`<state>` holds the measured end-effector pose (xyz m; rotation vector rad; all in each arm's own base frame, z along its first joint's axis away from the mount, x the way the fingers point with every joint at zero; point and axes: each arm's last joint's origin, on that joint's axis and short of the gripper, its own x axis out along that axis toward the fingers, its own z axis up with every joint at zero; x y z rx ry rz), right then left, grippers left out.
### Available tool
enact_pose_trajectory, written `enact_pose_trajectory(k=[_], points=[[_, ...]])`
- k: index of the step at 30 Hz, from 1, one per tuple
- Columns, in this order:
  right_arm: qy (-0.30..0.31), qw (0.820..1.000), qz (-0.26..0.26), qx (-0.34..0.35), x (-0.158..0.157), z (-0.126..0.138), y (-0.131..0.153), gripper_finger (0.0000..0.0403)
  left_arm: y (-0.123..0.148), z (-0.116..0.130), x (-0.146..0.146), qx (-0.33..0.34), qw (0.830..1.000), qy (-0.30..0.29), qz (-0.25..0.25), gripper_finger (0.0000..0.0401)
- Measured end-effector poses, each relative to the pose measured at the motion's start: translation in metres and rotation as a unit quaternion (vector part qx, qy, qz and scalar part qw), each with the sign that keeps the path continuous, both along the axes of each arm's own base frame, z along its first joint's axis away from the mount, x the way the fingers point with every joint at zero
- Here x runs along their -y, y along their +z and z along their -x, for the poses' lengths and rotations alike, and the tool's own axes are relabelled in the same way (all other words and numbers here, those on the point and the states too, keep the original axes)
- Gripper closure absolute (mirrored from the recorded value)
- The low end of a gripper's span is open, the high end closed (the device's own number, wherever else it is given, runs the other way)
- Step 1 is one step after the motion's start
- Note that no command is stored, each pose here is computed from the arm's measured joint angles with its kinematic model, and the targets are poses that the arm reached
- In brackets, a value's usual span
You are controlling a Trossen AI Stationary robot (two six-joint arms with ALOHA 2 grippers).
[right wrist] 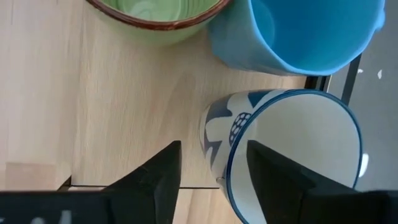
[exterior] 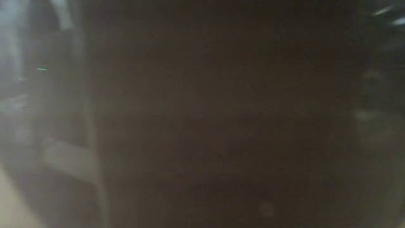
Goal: Place coffee mugs
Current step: Put the purple and white mug on the shelf
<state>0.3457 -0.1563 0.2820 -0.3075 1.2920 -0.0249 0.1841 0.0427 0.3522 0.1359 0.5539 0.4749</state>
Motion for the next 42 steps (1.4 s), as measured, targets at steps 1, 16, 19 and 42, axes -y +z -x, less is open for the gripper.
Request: enact_pose_trajectory(k=[1, 16, 19, 42], points=[[0.0, 1.0, 0.0, 0.0, 0.0, 0.0, 0.0, 0.0214, 0.0, 0.0, 0.0, 0.0, 1.0, 0.0, 0.0, 0.0209], [-0.008, 1.0, 0.001, 0.003, -0.005, 0.0, 0.003, 0.018, -0.001, 0.0, 0.0, -0.004, 1.0, 0.0, 0.001, 0.0209], [-0.012, 1.0, 0.002, 0.01, -0.006, 0.0, 0.006, 0.0178, -0.001, 0.0, 0.0, -0.004, 1.0, 0.0, 0.001, 0.0209], [0.009, 0.99, 0.007, 0.143, -0.085, 0.0, 0.062, 0.0178, -0.001, 0.0, 0.001, 0.005, 1.0, 0.008, 0.016, 0.0209]])
